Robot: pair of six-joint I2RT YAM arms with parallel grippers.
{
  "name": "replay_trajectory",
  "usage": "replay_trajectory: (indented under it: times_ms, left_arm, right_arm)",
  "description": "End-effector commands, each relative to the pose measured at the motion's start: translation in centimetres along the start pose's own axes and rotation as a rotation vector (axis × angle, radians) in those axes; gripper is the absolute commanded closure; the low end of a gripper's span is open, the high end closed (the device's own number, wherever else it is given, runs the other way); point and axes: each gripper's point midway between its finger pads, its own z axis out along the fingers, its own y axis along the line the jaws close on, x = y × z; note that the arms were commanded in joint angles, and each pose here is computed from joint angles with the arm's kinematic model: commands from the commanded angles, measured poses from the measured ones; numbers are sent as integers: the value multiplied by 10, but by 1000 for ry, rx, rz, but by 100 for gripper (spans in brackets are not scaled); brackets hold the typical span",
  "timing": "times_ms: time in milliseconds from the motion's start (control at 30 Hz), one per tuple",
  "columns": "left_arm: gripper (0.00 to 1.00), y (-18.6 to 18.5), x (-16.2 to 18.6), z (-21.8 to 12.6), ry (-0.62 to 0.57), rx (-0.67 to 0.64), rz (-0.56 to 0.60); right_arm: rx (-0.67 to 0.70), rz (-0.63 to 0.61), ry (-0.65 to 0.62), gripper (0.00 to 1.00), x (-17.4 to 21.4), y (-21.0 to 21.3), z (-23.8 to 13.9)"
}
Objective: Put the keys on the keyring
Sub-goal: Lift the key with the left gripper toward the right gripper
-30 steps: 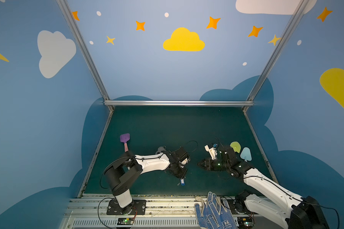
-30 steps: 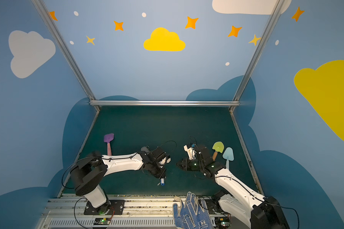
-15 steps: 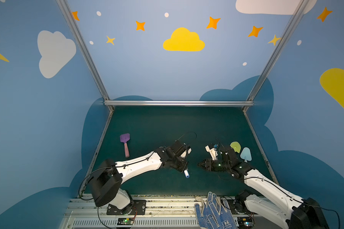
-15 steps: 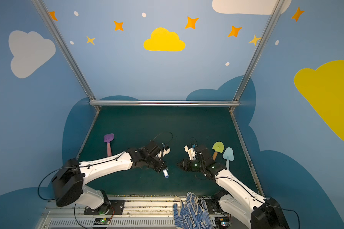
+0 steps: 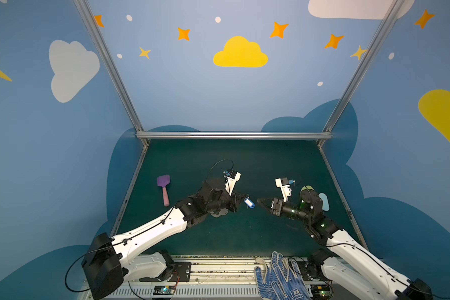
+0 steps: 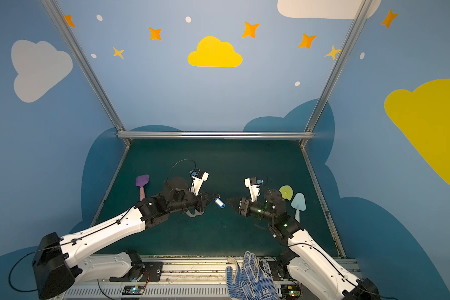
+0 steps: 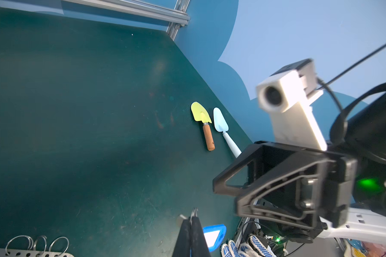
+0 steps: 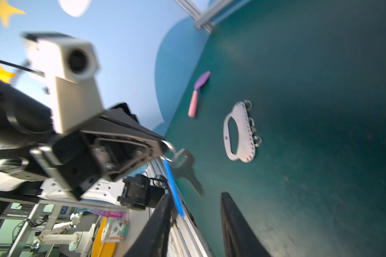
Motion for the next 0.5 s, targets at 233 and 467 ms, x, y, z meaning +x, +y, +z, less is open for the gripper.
replay_trajectory:
  times_ms: [233, 467]
  left_arm:
    - [96, -10, -20, -3, -103, 48, 0]
    - [96, -9, -25, -5, -124, 39, -4]
  right_arm:
    - [-77, -2, -10, 57, -19, 18, 13]
    - [-104, 5, 92, 88, -5, 23, 26]
